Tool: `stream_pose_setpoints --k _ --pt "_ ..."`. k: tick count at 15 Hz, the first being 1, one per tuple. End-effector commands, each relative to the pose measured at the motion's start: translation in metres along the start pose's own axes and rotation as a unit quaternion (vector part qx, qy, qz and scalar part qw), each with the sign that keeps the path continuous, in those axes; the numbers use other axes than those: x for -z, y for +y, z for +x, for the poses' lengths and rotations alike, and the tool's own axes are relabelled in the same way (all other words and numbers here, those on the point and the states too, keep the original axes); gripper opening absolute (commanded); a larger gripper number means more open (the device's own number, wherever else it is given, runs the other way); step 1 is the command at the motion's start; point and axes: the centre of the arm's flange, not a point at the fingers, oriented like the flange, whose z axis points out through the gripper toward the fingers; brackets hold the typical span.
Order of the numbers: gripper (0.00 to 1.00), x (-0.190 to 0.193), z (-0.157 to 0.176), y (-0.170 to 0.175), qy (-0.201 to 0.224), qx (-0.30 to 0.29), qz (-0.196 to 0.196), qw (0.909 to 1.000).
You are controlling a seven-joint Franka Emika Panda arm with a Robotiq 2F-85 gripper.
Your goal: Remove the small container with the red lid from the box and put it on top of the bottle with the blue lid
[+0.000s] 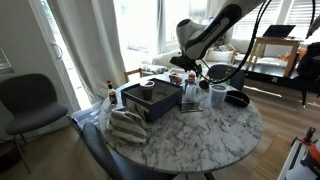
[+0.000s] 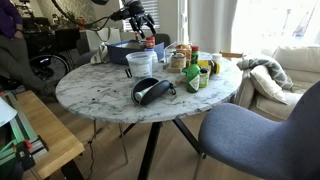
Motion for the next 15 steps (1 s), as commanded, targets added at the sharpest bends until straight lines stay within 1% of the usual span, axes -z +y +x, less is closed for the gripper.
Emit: stream_pose_setpoints --k 1,2,3,4,5,7,9,12,13,14,15 --pt "1.00 0.036 -0.007 0.021 0.016 0.002 0.016 0.9998" --pt "1.00 0.049 -0.006 0.029 0.007 0.013 0.017 0.9998" --pt "1.00 0.063 -0.007 0.038 -0.018 0.045 0.027 0.9985" --pt "1.00 0.076 -0.010 0.048 -0.034 0.083 0.034 0.9954" --pt "1.00 0.085 -0.014 0.059 -0.037 0.110 0.036 0.9926" --pt "1.00 0.097 -0.023 0.078 -0.051 0.165 0.043 0.9841" --pt "1.00 0.107 -0.025 0.099 -0.063 0.220 0.051 0.9722" --pt "1.00 0.110 -0.018 0.125 -0.080 0.302 0.058 0.9481" --pt "1.00 0.106 -0.031 0.093 -0.064 0.261 0.052 0.9618" --pt "1.00 0.108 -0.028 0.098 -0.066 0.267 0.053 0.9601" --pt "1.00 0.110 -0.026 0.098 -0.064 0.265 0.055 0.9606"
